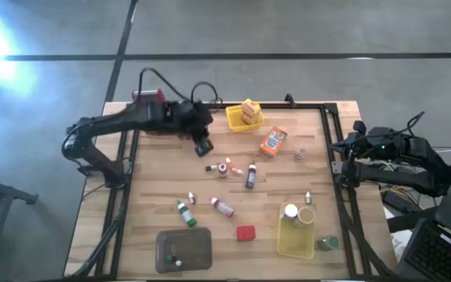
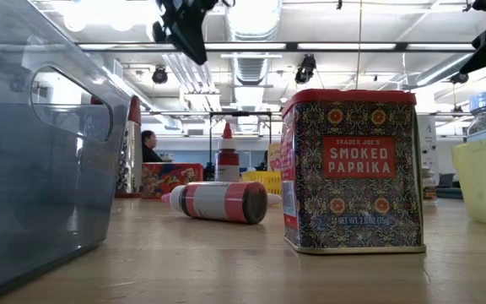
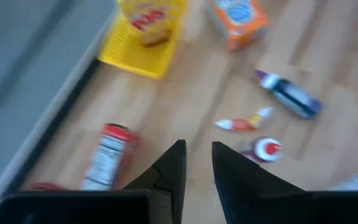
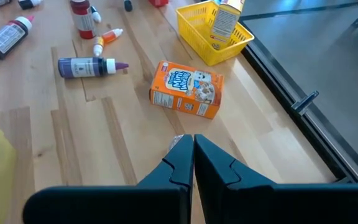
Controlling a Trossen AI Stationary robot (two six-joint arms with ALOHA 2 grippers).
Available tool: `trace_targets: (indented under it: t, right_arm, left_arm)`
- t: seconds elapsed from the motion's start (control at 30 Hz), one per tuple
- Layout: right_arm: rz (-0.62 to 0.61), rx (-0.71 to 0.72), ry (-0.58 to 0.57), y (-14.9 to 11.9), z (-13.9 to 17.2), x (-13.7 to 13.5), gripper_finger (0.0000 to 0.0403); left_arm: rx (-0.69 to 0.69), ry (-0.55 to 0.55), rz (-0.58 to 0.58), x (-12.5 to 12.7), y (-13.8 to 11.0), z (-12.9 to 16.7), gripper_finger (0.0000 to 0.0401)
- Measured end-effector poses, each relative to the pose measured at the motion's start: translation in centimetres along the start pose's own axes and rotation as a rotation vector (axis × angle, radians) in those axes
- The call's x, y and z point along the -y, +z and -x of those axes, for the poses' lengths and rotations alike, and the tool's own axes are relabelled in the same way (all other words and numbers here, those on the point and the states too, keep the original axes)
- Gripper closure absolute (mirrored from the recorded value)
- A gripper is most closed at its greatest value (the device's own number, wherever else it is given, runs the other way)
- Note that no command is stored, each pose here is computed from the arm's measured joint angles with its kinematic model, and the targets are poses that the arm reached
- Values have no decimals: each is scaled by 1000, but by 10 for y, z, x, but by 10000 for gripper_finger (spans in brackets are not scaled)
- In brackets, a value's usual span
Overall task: Pick & Place Kitchen Items
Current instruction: Put the black food coloring bottle into the black bin
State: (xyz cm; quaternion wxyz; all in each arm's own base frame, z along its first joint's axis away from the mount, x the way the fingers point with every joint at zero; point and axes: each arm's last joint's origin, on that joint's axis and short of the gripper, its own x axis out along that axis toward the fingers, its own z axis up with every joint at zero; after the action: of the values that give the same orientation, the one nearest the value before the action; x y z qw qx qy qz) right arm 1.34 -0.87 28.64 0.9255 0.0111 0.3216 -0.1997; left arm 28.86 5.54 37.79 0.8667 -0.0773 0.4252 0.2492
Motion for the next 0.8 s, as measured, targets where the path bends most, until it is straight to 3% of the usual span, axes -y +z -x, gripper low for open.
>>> trace_targets:
  t: [0.2,0.37,0.63,0.8]
  right_arm:
    - [0,-1,0,0,0,0,394]
    - [0,-1,0,0,0,0,394]
    - [0,-1,1,0,0,0,394]
    - [1,-1,2,0,0,0,394]
  left_arm:
    - [63,32,-59,44,-13,17,325]
    - [83,86,-157,63,-27,30,318]
    - [89,-28,-205,78,-28,33,296]
    - [111,-78,-280,79,-26,25,246]
